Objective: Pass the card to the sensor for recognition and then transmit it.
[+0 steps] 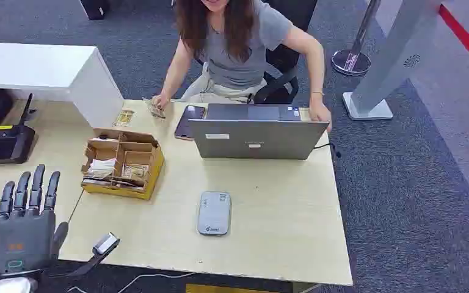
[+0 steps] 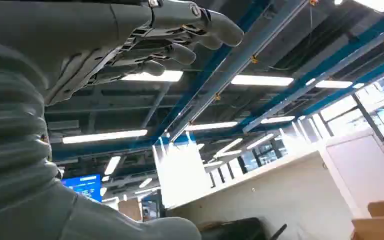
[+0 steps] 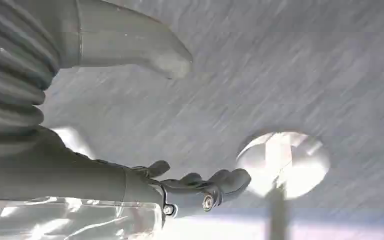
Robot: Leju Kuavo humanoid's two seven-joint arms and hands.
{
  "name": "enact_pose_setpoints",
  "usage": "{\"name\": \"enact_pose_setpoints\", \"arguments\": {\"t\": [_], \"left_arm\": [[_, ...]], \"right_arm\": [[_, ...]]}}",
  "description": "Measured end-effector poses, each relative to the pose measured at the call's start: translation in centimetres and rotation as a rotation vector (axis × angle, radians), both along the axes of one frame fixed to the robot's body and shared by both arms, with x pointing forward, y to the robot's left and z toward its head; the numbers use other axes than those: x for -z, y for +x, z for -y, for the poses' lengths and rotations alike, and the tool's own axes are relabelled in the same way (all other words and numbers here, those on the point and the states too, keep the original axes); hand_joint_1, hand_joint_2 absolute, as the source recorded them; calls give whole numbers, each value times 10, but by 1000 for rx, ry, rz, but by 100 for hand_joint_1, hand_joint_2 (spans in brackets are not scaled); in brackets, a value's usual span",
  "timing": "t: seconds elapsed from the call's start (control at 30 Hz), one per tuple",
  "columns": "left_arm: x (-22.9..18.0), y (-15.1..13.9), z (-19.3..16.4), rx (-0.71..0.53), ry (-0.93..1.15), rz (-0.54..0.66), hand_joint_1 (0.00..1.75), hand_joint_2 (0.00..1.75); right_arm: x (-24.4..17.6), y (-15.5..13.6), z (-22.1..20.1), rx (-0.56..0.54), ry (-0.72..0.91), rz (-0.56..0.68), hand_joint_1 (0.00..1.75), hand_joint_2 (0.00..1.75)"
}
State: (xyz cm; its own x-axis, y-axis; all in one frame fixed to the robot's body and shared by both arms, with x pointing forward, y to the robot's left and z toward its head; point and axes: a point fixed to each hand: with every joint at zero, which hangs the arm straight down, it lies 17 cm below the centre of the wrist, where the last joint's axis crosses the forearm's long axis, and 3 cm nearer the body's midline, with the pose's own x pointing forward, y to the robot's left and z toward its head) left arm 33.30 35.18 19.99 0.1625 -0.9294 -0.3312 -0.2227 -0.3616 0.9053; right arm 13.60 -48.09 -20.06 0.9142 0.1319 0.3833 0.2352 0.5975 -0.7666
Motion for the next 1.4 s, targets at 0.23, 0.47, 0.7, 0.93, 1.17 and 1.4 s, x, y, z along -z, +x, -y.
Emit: {"name": "enact_pose_setpoints", "arguments": {"t": [0.23,0.47,0.7,0.93,1.17,1.4], "left_arm": [[-13,12,13,28,-4,34,0,175],[-16,15,23,55,-15,47,0,175],[-10,12,32,73,-24,34,0,175],[-10,12,34,80,-25,32,0,175],[-7,11,33,81,-24,30,0,175],[-4,11,32,79,-23,26,0,175]], "right_arm": [[-5,-42,20,123,-100,-264,0,175],[-3,-52,21,151,-91,-321,0,175],[6,-50,12,154,-32,-299,0,175],[10,-48,7,134,-3,-296,0,175],[14,-47,3,119,22,-301,0,175],[15,-47,1,117,30,-302,0,175]]}}
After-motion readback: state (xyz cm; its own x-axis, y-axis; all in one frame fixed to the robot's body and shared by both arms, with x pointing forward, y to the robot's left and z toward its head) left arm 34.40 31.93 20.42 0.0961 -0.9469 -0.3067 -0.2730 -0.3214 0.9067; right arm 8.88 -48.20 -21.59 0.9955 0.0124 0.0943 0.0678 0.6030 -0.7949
